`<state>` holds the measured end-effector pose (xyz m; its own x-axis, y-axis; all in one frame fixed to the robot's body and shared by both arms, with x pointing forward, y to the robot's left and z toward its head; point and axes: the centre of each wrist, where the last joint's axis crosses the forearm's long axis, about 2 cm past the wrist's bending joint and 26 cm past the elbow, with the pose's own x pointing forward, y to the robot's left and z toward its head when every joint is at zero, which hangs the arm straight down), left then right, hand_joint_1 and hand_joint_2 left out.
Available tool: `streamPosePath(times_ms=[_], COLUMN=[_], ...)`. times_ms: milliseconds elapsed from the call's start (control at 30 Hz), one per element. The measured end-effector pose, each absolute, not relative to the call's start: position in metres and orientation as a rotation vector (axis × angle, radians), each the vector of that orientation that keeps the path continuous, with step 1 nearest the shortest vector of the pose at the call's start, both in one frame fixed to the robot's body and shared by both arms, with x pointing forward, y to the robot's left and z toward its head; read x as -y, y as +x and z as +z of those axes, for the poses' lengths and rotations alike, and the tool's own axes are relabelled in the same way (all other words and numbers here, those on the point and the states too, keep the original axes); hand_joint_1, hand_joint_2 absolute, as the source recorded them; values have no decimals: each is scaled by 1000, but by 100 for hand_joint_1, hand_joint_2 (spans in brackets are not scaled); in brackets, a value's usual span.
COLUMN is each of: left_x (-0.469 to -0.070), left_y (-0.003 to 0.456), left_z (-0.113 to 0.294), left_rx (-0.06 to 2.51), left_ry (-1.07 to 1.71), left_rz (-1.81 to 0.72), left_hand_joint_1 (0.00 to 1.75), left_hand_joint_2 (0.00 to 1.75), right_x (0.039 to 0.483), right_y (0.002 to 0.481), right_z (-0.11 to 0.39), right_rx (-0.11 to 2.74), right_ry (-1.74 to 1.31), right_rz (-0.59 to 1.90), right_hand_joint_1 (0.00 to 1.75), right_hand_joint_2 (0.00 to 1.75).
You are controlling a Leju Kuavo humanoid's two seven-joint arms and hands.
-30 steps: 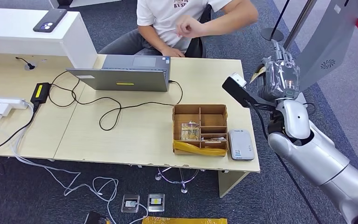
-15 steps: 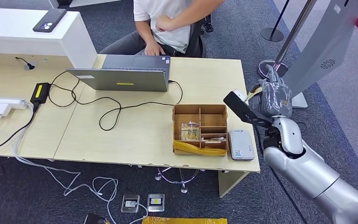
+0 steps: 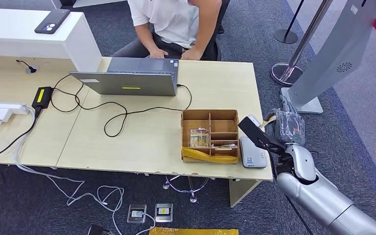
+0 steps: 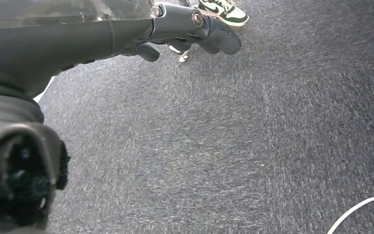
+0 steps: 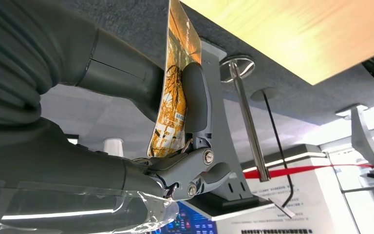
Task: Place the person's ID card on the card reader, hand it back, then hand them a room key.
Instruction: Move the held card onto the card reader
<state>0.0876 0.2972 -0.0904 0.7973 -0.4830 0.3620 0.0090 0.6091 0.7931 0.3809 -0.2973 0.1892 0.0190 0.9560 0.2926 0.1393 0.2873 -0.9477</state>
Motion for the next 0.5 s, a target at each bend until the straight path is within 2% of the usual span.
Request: streamPosePath(times_ms=[500], left_x=[-295], left_y=[89], left_z=[-90], left_rx=[605], left_ry=[876], left_rz=[-331], left_hand_joint_1=[0], left_hand_joint_2=[0], right_x=[307], right_y=[361], right_z=[157], right_rx=[1291], right_ry=[-1078], right_rz=[917], right_hand_joint_1=[175], right_hand_joint_2=[175])
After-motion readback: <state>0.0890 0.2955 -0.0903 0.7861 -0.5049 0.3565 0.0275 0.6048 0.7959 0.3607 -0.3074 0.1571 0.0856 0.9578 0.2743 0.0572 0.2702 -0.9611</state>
